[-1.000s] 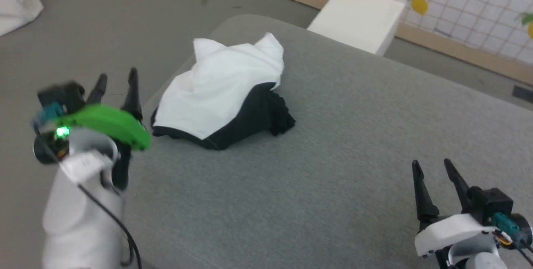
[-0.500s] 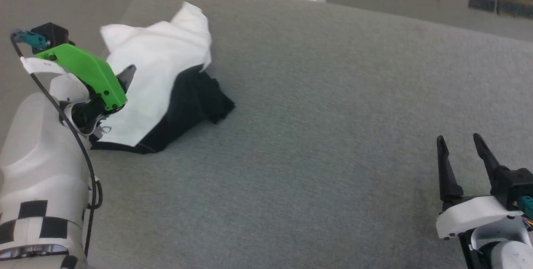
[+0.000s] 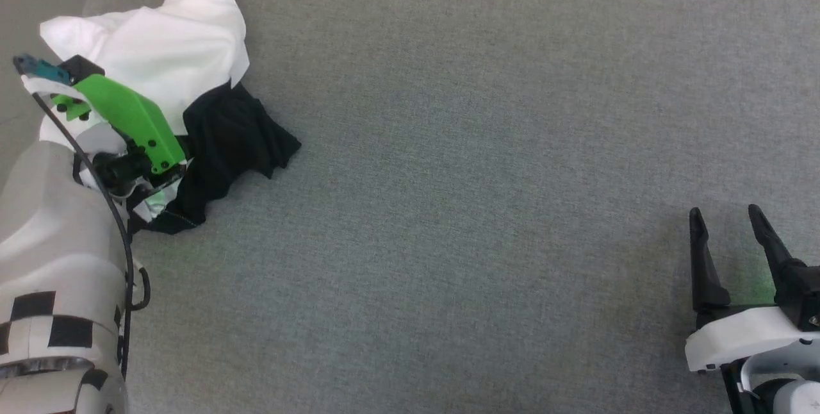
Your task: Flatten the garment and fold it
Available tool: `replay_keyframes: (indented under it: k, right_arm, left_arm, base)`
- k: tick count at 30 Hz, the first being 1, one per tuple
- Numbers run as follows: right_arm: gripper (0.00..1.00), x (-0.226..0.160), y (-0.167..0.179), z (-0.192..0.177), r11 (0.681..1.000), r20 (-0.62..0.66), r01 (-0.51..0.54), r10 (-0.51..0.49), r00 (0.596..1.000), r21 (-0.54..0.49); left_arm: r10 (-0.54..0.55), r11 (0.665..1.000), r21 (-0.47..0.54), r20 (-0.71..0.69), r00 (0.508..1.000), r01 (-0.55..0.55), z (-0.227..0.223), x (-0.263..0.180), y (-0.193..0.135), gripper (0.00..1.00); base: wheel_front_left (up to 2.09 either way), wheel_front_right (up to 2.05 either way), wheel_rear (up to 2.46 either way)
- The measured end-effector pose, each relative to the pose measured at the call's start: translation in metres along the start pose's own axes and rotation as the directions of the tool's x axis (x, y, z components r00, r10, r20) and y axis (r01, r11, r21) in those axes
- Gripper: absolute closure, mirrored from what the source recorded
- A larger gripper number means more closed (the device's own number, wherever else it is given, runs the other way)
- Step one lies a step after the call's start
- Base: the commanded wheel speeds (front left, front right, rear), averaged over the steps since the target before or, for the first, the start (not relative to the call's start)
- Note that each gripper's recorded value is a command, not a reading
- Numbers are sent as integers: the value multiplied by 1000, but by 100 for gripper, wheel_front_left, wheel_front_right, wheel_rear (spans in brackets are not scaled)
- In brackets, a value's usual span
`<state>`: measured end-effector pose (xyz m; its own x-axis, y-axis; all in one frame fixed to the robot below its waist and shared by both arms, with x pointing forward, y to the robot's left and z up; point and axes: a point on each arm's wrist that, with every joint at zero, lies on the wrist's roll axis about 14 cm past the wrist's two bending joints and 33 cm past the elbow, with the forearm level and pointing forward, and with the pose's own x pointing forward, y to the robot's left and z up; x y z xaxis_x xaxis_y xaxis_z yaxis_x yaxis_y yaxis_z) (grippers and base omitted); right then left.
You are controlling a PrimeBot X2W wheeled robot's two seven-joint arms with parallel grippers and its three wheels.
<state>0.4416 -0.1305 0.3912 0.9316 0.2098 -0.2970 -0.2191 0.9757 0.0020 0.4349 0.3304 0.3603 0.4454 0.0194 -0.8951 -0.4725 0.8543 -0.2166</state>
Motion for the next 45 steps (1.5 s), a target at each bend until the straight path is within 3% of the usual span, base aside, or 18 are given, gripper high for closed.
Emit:
replay_keyframes:
  k: [1, 7, 10, 13, 17, 24, 27, 31, 34, 36, 39, 43, 45]
  right_arm:
    - [0, 1, 1, -1, 1000, -3, -2, 2, 1000, 0]
    - [0, 1, 8, 5, 1000, 12, -22, 22, 1000, 4]
    - [0, -1, 16, 8, 999, 25, -44, 43, 999, 19]
    - [0, -5, 24, 15, 997, 54, -64, 62, 997, 42]
    - [0, -12, 29, 21, 995, 88, -74, 68, 994, 71]
    - [0, -32, 31, 35, 991, 156, -74, 56, 986, 111]
    - [0, -41, 28, 42, 991, 184, -65, 42, 982, 121]
    - [0, -55, 19, 45, 991, 208, -36, 8, 978, 132]
    - [0, -65, 8, 45, 989, 216, -2, -29, 976, 145]
    - [0, -73, 1, 42, 987, 214, 22, -57, 975, 159]
    - [0, -85, -13, 43, 982, 225, 64, -104, 969, 177]
    - [0, -101, -32, 43, 972, 237, 125, -172, 956, 199]
    - [0, -109, -42, 43, 966, 244, 154, -204, 948, 209]
  left_arm:
    - [-4, 1000, -10, 6, 1000, 4, 2, 0, -1, 100]
    - [-62, 997, -41, 177, 982, 70, 21, -10, -14, 100]
    - [-90, 995, -16, 342, 935, 101, 47, -31, -21, 100]
    - [-72, 997, 32, 578, 813, 66, 96, -75, -11, 100]
    - [-114, 993, 94, 734, 669, 66, 141, -136, -17, 100]
    - [-325, 945, 310, 869, 374, 100, 195, -270, -91, 100]
    - [-453, 891, 428, 857, 245, 148, 196, -330, -139, 100]
    - [-598, 791, 566, 796, 94, 233, 184, -397, -199, 100]
    - [-686, 707, 652, 727, 40, 274, 169, -423, -241, 100]
    - [-738, 631, 688, 675, 4, 358, 155, -434, -268, 100]
    - [-811, 533, 742, 586, -6, 406, 129, -440, -306, 100]
    - [-896, 425, 824, 441, 46, 375, 84, -432, -349, 100]
    - [-926, 373, 843, 365, 98, 387, 59, -415, -365, 100]
  base:
    - [0, 0, 0]
    - [0, 0, 0]
    - [0, 0, 0]
    - [0, 0, 0]
    - [0, 0, 0]
    - [0, 0, 0]
    - [0, 0, 0]
    - [0, 0, 0]
    - [0, 0, 0]
    - [0, 0, 0]
    - [0, 0, 0]
    - [0, 0, 0]
    - [0, 0, 0]
